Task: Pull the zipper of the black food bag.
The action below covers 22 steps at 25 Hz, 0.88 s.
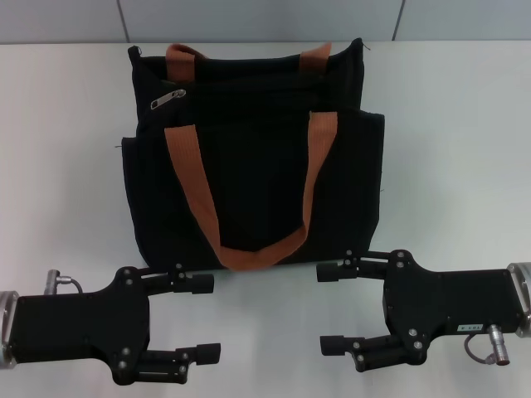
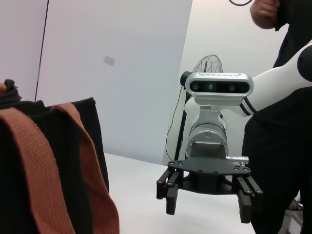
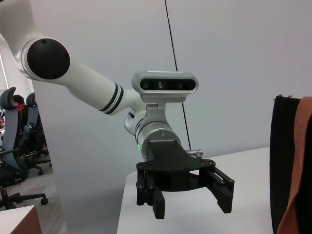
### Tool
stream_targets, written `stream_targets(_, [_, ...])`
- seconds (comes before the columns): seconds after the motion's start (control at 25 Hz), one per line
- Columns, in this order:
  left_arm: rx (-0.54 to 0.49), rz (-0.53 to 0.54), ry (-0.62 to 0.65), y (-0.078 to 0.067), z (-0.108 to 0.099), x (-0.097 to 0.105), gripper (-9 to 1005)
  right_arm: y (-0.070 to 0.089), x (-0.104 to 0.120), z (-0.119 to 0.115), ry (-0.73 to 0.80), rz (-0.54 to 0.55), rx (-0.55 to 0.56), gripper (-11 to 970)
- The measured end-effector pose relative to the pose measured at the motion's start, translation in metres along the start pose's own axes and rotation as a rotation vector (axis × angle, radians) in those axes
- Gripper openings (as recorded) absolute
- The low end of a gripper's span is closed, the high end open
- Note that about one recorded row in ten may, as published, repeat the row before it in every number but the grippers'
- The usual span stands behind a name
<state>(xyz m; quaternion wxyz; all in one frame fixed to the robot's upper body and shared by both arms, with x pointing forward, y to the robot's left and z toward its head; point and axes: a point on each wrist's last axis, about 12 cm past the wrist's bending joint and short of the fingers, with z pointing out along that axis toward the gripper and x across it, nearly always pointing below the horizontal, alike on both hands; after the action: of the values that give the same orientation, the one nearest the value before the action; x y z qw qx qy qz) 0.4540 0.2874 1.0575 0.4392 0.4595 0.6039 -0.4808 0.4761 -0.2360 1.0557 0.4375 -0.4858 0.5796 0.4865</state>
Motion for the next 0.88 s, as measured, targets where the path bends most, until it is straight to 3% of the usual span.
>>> stream_targets(0.88, [0.027,0.017,-0.07,-0.0058,-0.0032,-0.0065,788,0.0002,0.0009,-0.0003,-0.002,0.002,0.011,818])
